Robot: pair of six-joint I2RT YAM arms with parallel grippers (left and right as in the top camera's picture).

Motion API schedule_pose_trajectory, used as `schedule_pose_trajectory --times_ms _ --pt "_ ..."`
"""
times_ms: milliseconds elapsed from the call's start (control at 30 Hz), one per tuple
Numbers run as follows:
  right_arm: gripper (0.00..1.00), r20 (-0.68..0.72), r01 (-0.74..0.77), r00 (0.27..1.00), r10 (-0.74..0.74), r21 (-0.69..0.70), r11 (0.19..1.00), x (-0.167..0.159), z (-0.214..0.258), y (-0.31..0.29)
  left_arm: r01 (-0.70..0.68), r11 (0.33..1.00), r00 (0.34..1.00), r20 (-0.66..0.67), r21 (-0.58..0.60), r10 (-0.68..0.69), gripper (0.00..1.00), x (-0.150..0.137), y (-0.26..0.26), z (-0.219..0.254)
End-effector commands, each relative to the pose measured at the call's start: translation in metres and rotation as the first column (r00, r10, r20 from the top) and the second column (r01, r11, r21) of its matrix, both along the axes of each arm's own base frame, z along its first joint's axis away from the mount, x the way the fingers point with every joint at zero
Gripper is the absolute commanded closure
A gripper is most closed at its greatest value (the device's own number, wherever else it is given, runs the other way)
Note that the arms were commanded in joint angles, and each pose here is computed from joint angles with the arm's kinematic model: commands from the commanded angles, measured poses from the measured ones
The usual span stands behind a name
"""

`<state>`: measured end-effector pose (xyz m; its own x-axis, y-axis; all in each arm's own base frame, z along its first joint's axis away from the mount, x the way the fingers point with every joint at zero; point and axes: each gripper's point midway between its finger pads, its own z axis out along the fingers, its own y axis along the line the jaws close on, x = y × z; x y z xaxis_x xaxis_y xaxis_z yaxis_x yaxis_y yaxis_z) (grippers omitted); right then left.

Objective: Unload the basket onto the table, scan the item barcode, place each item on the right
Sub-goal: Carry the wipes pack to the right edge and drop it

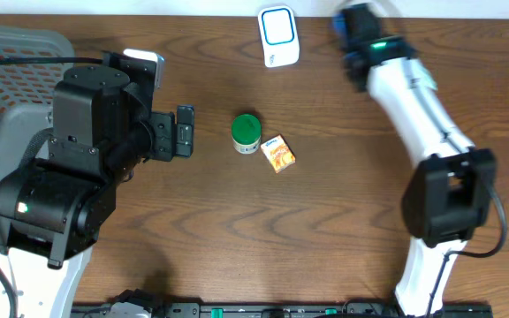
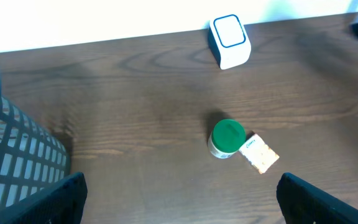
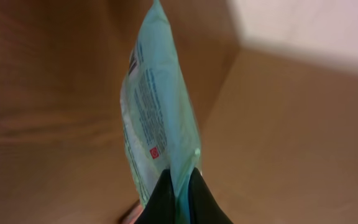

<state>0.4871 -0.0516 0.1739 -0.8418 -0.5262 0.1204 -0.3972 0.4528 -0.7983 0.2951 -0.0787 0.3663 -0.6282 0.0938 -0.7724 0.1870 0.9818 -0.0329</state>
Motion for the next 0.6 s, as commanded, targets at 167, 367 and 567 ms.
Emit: schedule_pose_trajectory --times_ms 167,367,567 --pt "0.99 0.161 0.539 0.791 -0.591 0.275 0.796 -0.061 -0.017 -0.167 -0.017 1.0 1.0 -0.002 0.005 0.017 0.02 0.001 0.003 -0.001" --pt "0.99 0.171 0.663 0.639 -0.75 0.373 0.65 -0.104 -0.025 -0.246 -0.017 1.0 1.0 -0.002 0.005 0.017 0.02 0.001 0.003 -0.001" --pt "0.99 0.154 0.712 0.54 -0.827 0.441 0.547 -0.14 -0.036 -0.292 -0.017 1.0 1.0 -0.002 0.005 0.017 0.02 0.001 0.003 -0.001"
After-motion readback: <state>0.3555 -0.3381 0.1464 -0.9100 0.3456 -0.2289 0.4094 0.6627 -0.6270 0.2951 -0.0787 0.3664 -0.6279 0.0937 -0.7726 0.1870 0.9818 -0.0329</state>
